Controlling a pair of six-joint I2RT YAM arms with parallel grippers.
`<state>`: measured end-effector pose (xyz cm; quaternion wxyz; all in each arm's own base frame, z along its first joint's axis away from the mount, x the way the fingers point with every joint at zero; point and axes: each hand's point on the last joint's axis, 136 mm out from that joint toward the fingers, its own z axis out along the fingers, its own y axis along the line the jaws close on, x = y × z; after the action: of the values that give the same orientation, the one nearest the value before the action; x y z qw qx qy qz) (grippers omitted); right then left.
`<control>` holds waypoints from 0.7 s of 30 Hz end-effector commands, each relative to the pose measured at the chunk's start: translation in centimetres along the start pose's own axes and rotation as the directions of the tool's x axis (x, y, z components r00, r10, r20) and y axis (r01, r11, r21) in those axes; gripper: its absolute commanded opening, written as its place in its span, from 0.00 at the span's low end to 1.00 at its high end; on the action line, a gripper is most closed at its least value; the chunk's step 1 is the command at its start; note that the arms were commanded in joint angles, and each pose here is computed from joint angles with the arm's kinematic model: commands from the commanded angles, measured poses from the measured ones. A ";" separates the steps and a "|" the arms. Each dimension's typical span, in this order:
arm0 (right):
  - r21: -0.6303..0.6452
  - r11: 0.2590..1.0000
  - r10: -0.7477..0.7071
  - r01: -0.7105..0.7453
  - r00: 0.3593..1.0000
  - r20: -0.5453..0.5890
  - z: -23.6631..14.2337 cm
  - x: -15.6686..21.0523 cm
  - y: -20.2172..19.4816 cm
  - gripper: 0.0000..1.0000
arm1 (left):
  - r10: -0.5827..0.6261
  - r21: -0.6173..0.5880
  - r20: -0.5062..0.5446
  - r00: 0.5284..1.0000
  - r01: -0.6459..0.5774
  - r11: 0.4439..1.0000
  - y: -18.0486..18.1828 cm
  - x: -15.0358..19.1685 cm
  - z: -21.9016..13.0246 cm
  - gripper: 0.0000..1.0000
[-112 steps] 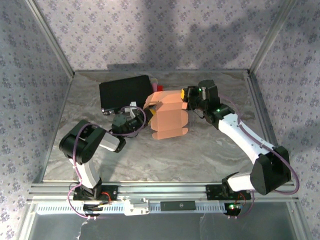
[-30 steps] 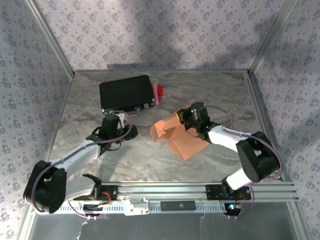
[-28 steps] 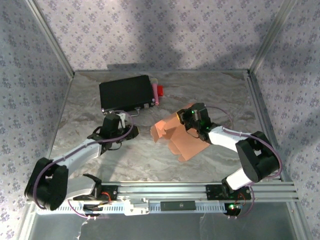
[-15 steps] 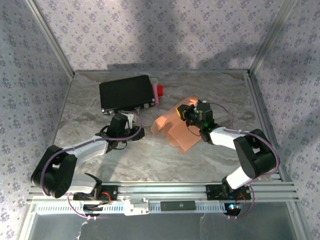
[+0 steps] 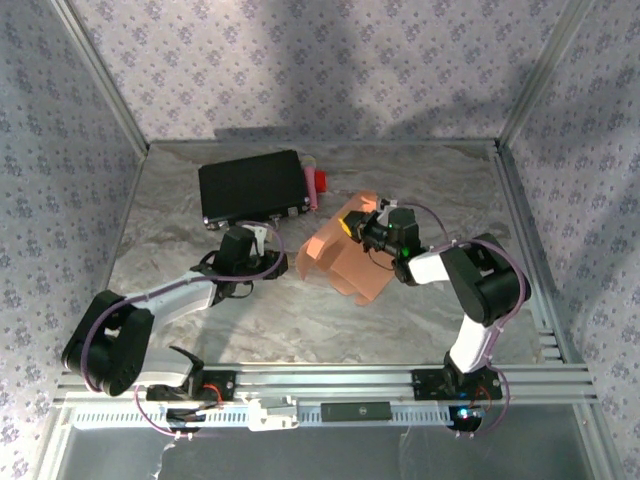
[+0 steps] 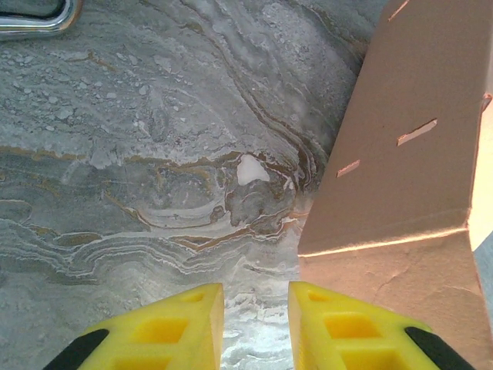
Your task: Fold the paper box
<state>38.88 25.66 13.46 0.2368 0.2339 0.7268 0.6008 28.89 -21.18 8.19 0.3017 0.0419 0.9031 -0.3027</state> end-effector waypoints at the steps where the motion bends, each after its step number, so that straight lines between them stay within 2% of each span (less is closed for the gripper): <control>1: -0.049 0.999 -0.020 0.019 1.000 -0.020 0.3 -0.4 0.4 0.00 | 0.054 0.023 0.016 0.998 -0.055 0.998 -0.5 -0.6 -0.2 0.30; 13: -0.058 0.998 -0.010 0.007 0.999 -0.050 0.6 -0.4 0.0 0.00 | 0.159 0.100 -0.009 0.987 -0.158 0.982 -2.5 1.0 2.3 0.33; 21: -0.070 0.998 -0.013 0.009 0.998 -0.055 0.7 -0.3 0.6 0.00 | 0.201 0.158 0.035 0.979 -0.204 0.966 -4.7 0.7 2.7 0.36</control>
<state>39.16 25.69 12.67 0.2236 0.2196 0.7228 0.6159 28.19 -24.91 6.60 0.3053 0.1243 0.8883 -0.3198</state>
